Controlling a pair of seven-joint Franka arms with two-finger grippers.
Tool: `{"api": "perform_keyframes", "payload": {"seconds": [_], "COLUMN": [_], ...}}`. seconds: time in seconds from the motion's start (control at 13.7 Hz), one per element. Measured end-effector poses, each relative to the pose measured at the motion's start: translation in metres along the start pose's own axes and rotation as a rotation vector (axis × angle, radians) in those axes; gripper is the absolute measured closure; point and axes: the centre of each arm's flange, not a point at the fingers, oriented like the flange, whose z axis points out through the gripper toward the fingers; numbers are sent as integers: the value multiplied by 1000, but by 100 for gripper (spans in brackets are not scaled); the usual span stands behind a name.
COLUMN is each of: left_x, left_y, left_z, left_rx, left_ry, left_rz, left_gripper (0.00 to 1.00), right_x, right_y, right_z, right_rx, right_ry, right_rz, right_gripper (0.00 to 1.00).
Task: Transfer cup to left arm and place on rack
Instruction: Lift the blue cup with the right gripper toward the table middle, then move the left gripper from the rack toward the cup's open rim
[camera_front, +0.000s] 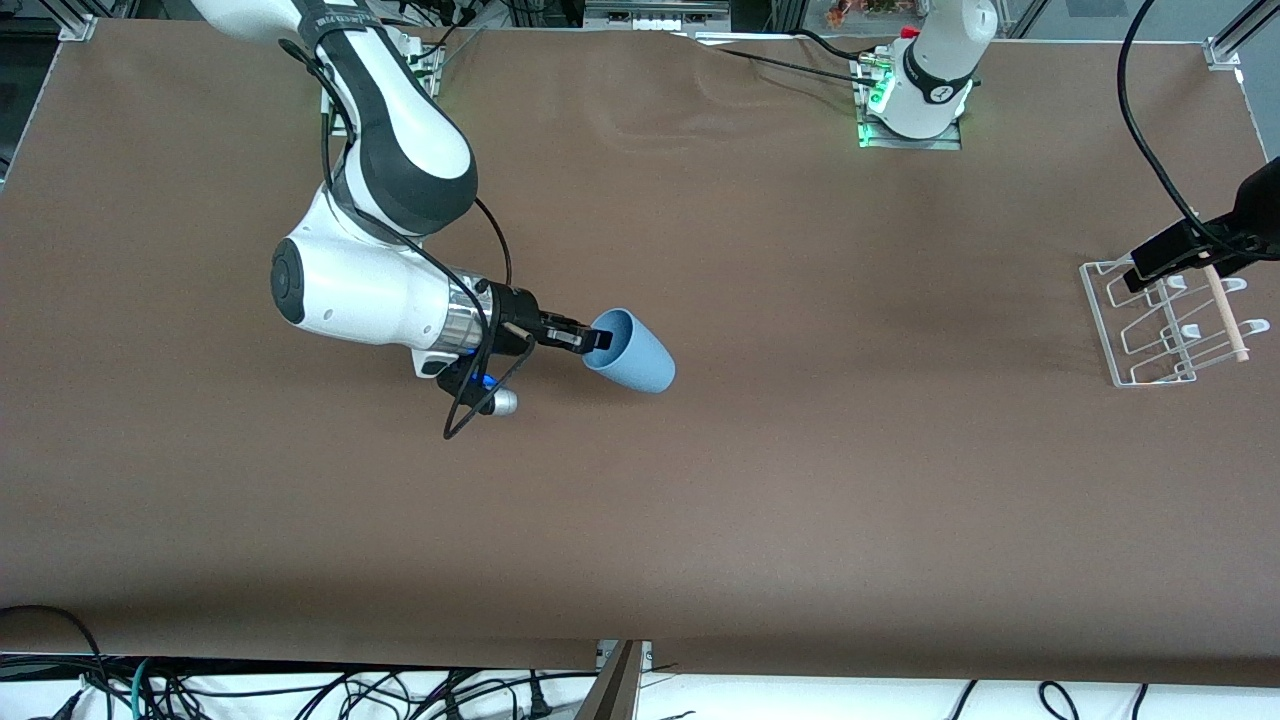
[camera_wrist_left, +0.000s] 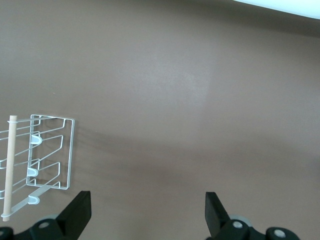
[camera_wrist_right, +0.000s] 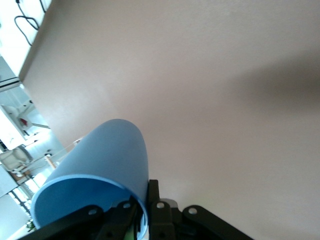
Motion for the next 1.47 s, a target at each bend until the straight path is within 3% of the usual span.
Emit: {"api": "perform_keyframes", "payload": {"seconds": [0.44,0.81,1.1,1.47], "left_x": [2,2,4,-7], "left_y": [0,5,41,173], "left_z": [4,6,18,29], "left_rx": [1,-8,-211,-318], "left_ry": [-7,-13,-45,79], "left_rz": [0,27,152,385], "left_gripper": [0,0,0,0], "right_x": [-31,-32,-33,-35], "right_y": [-29,-33,-34,-35], "right_z": [14,12,11,14], "right_rx": [52,71,90,89], "right_ry": [-29,-36,-48,-52], "right_rz": [-32,-26,-13,-14], "right_gripper": [94,94,94,94]}}
